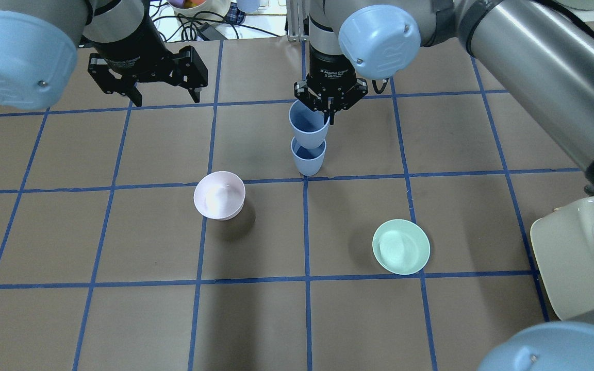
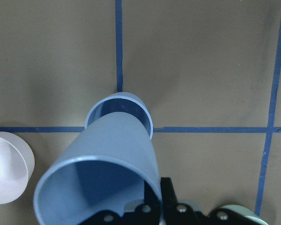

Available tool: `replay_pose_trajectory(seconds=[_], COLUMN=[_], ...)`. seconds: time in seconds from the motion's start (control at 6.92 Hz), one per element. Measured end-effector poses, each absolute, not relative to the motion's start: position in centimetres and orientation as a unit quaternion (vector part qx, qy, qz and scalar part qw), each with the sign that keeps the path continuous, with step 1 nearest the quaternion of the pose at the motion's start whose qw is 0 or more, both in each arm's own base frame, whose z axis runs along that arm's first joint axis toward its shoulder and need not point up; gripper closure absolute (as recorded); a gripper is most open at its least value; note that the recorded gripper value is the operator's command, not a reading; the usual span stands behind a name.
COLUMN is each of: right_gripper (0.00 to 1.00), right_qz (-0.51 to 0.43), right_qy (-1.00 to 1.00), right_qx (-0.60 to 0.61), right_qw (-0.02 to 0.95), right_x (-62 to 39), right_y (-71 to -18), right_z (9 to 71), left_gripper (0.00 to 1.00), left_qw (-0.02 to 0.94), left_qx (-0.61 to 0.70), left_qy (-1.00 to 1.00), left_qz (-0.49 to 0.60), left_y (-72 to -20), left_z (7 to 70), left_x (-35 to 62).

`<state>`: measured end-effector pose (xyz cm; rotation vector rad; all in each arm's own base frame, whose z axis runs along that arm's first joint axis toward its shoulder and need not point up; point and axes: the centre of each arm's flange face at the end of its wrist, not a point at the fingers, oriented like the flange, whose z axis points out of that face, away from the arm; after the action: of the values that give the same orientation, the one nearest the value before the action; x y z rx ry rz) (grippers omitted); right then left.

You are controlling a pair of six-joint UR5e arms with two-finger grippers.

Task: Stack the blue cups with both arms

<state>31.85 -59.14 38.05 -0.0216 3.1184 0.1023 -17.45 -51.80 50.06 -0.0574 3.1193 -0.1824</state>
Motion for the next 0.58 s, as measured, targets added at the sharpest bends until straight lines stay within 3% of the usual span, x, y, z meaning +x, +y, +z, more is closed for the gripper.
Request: replay_pose_trajectory(seconds=[0.58], right_gripper=[1.00], right_qz=[0.018], right_qy=[1.000], right_qx=[-0.007], right_qw=[0.013], right_x=[32.6], right_y=[-60.6], right_z=[35.1], left_gripper=[0.00], left_qw=[0.008], left_qx=[-0.018], left_qy=[0.998], left_qz=[-0.060], left_y=[-51.8], left_z=[50.1], left_x=[-17.5])
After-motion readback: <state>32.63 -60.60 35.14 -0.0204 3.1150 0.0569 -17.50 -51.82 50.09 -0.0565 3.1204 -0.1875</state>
